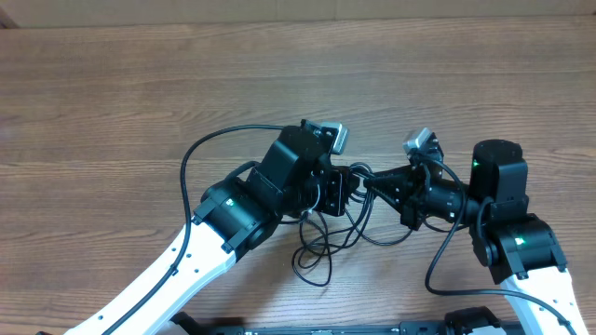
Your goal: Untangle cables
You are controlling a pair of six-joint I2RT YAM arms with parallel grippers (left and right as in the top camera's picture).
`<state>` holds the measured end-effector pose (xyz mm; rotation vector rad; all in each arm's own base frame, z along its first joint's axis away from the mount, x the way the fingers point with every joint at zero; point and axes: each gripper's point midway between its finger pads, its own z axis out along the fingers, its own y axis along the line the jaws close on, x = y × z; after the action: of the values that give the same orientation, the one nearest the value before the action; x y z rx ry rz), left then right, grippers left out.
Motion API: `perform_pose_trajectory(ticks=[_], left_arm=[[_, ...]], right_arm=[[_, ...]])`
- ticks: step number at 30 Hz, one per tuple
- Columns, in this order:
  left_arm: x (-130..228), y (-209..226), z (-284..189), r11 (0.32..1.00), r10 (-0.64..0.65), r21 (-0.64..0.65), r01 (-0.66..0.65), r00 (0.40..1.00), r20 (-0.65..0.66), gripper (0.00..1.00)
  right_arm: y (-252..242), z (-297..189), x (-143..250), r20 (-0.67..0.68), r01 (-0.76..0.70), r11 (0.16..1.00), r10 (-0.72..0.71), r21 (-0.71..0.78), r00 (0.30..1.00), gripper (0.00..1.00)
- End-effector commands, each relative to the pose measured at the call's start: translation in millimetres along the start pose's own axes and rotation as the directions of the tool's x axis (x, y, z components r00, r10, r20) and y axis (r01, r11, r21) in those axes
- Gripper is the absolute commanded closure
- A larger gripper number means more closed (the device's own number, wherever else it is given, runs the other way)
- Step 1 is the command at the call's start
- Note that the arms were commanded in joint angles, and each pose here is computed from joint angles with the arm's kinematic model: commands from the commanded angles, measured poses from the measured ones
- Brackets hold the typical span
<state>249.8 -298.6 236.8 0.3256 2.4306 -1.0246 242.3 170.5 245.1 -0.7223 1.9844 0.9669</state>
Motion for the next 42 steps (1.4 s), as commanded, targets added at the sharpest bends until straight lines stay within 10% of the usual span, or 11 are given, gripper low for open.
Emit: perform_pose_trajectory(ticks=[1, 11, 18, 23, 29, 35, 39, 42], left_arm=[[-10.7, 19.6, -5.8, 0.995, -0.049, -0.085, 0.053, 0.998, 0.046, 0.96], [-29.7, 97.7, -31.8, 0.864, -0.394, -0.253, 0.435, 0.898, 0.198, 0.96], [-29.9, 95.9, -32.6, 0.879, -0.394, -0.222, 0.422, 0.905, 0.163, 0.96], [-22.1, 77.2, -27.1, 0.937, -0.301, -0.163, 0.308, 0.951, 0.068, 0.96], [-15.9, 42.6, -17.1, 0.977, -0.205, -0.065, 0.205, 0.979, 0.014, 0.96], [-12.0, 9.7, -5.9, 0.992, -0.124, 0.005, 0.124, 0.992, 0.013, 0.96], [-10.1, 6.8, -1.9, 0.993, -0.116, 0.006, 0.116, 0.993, 0.009, 0.96], [-10.7, 11.5, -2.1, 0.993, -0.12, -0.016, 0.12, 0.993, 0.017, 0.96]], right_arm=[[-4.7, -2.7, -4.3, 0.01, 0.016, 0.999, -0.016, 0.042, 1.0, 0.96], [29.9, -4.9, -6.1, 0.031, 0.057, 0.986, -0.053, -0.158, 0.998, 0.96], [28.9, -4.6, -5.2, 0.029, 0.065, 0.986, -0.061, -0.153, 0.998, 0.96], [10.2, -2.7, -0.7, 0.003, 0.051, 0.998, -0.051, -0.045, 0.999, 0.38], [6.7, -2.6, -3.0, 0.009, 0.066, 0.998, -0.066, -0.024, 0.998, 0.3], [-1.1, -2.6, -0.6, -0.003, 0.062, 0.998, -0.062, 0.021, 0.998, 0.38], [-7.7, -2.8, 1.3, -0.014, 0.057, 0.997, -0.056, 0.059, 0.998, 0.86], [-8.3, -2.9, 3.4, -0.021, 0.046, 0.997, -0.044, 0.063, 0.999, 0.96]])
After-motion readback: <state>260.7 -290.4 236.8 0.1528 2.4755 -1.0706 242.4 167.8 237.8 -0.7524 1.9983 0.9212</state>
